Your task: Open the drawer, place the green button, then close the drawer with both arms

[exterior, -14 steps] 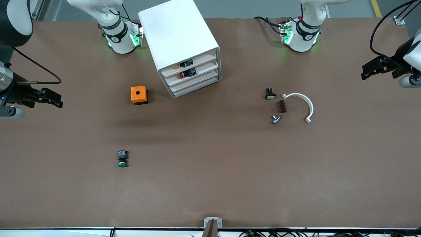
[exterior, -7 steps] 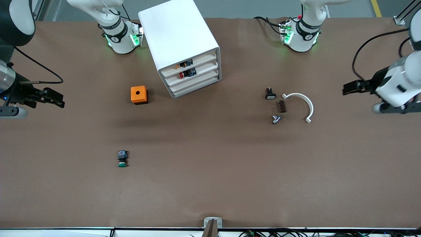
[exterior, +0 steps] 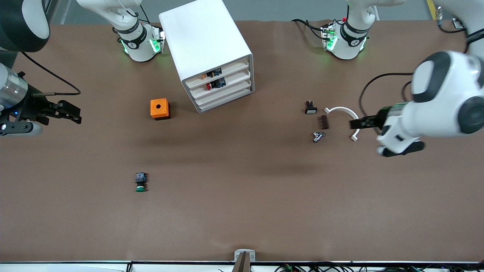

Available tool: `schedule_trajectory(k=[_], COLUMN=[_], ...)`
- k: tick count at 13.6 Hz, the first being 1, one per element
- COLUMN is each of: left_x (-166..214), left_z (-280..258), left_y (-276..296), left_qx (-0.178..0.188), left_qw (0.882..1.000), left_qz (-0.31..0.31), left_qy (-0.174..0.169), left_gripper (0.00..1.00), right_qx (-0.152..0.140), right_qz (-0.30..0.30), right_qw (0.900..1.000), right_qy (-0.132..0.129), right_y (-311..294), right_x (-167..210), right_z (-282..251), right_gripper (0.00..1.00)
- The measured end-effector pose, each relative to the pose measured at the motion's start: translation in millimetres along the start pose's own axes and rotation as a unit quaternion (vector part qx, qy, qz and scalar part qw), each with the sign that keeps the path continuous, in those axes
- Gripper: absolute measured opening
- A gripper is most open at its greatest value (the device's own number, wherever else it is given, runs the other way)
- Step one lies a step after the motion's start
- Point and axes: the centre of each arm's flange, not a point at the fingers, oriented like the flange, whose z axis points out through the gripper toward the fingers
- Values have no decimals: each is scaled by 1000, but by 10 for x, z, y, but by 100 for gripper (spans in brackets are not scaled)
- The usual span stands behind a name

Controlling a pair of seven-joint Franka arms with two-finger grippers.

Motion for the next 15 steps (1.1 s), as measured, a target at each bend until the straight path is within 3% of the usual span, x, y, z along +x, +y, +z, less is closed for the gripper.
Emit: schedule_trajectory(k=[4,8,12,15], left_x=[-61,-45,19,6], left_z=[355,808,1170,1580], left_y=[807,1346,1597,1818], left_qx=[21,-5,-36,-17], left_qw=[997,984,952,917], left_qz=[-81,-176,-288,-373], left_qy=[-4,-32,-100,-140], left_gripper=[100,100,100,100], right_qx=[-1,-2,-3,-4], right_qz=[-9,-8,-10,-16], right_qw=[1000,1000,1000,1000], right_qy=[7,-4,-18,-22], right_y=[-109,-107,-134,-214], right_x=[304,571,771,850], right_z=[661,1431,2211,2647], right_gripper=[100,100,100,100])
